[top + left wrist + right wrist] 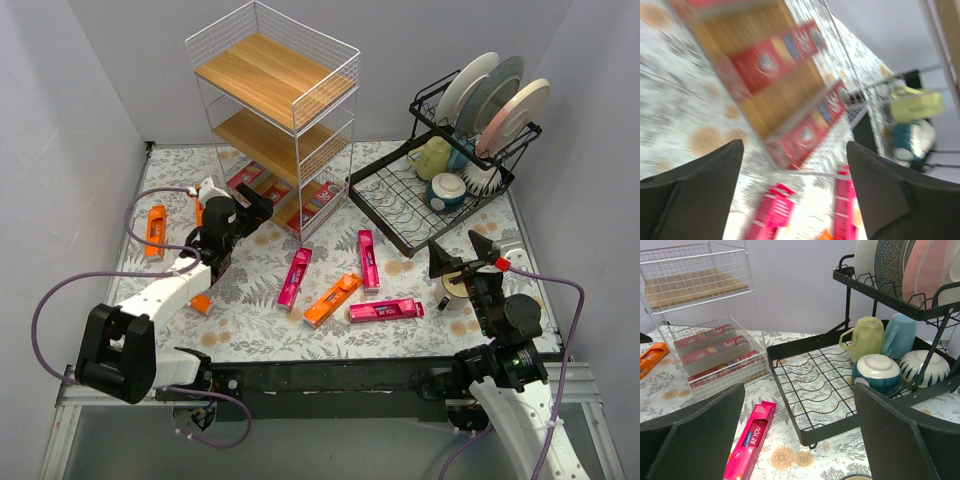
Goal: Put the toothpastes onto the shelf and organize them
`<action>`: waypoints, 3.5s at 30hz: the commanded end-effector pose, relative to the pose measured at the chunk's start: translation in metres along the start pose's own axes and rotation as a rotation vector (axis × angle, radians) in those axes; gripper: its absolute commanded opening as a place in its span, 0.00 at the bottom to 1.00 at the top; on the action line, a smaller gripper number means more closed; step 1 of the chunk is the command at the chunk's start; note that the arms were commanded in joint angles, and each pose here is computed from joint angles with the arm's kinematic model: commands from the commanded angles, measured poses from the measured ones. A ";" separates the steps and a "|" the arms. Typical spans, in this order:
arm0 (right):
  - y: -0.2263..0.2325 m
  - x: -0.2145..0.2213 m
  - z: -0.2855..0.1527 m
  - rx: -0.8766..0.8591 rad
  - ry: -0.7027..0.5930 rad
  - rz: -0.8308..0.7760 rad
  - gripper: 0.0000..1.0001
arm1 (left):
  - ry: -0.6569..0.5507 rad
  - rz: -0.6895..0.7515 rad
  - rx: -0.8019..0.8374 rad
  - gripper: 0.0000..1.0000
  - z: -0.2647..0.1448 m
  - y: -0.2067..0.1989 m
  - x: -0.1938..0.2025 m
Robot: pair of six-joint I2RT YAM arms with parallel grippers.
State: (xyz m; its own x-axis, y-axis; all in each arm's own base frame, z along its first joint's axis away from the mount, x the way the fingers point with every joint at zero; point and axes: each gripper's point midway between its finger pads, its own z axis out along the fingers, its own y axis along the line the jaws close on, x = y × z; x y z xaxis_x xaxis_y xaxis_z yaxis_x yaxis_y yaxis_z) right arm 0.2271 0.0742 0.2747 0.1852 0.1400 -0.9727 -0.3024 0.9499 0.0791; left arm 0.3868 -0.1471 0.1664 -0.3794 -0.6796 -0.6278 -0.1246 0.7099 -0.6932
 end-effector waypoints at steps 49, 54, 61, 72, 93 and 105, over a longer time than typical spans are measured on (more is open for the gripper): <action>0.002 -0.021 0.003 -0.004 -0.051 0.000 0.98 | 0.222 0.625 -0.513 0.52 0.074 0.243 -0.060; 0.002 -0.020 0.003 -0.002 -0.048 0.000 0.99 | 0.191 0.629 -0.505 0.48 0.067 0.234 -0.069; 0.003 -0.022 0.003 -0.009 -0.054 0.001 0.99 | 0.143 0.619 -0.515 0.41 0.055 0.224 -0.080; 0.004 -0.026 0.001 -0.016 -0.069 0.001 0.99 | 0.034 0.597 -0.506 0.36 0.022 0.180 -0.122; 0.011 -0.022 0.004 -0.053 -0.058 0.003 0.99 | -0.112 0.751 0.148 0.37 -0.068 -0.019 -0.160; 0.005 -0.022 0.005 -0.021 -0.042 -0.021 0.99 | -0.091 0.857 0.296 0.38 -0.024 -0.072 -0.187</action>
State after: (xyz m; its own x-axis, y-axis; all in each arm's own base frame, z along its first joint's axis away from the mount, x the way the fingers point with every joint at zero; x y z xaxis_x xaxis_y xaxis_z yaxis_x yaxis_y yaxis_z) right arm 0.2286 0.0814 0.2698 0.1629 0.1312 -0.9779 -0.3325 0.9404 0.0708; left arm 0.4286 -0.0578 0.3293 -0.1990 -0.0021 -0.9800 0.3488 0.9344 -0.0728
